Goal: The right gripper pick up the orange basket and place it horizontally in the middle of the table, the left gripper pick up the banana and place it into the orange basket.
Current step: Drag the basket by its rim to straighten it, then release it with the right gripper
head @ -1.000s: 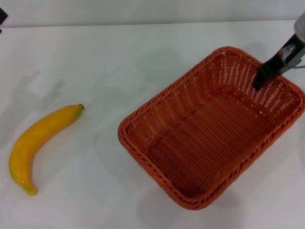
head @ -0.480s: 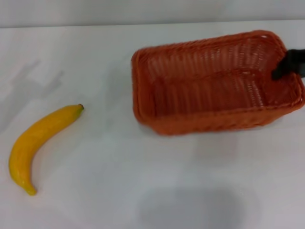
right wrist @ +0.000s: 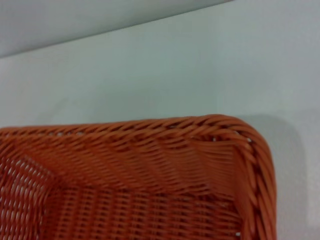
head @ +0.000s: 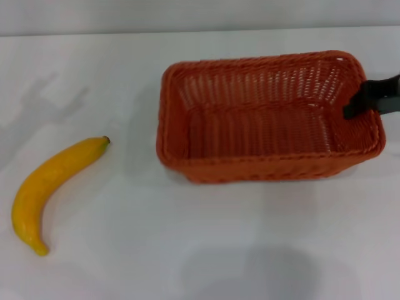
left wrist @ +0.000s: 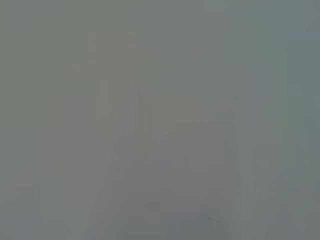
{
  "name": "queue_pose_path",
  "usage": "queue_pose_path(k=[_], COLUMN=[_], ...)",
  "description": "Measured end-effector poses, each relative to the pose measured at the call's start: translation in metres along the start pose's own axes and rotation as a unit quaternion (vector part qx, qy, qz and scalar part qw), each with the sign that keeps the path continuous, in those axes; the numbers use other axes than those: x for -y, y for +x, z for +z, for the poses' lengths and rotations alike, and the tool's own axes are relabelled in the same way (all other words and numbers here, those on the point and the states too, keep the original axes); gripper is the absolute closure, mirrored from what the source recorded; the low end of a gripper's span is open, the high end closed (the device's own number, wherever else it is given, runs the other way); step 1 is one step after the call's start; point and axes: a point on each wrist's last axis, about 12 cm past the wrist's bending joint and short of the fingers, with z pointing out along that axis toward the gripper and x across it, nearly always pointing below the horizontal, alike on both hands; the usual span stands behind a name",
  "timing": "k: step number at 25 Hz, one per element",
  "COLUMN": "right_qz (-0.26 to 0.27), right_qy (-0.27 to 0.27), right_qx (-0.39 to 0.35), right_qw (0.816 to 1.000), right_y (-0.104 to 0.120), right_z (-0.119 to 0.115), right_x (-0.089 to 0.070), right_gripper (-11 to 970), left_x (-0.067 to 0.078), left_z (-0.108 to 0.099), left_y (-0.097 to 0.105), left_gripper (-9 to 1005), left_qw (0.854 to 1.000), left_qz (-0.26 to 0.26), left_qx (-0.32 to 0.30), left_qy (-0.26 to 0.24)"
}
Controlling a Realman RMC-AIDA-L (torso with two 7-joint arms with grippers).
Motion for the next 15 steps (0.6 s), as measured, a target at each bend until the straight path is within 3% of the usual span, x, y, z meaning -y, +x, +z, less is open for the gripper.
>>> queue_pose_path(k=[4,15], right_qz=[-0.032,-0.033], right_qy=[0.000,-0.025], right_qx=[-0.009,-0.019], right_qw=[0.999,0.999], right_y=[-0.0019,0.0072], right_z=[0.0019,0.0047], right_x=[-0.0064,-0.0045], right_gripper=[813,818], left_x=[-0.0008,0.0022], left_z=[0.0012,0.0037], left_y=[-0.0012,-0.0033], left_gripper=[121,121], left_qw=[1.000,1.000], left_qz=[0.001,-0.002], left_qx=[0.002,0.006], left_qy=[-0.002,0.002])
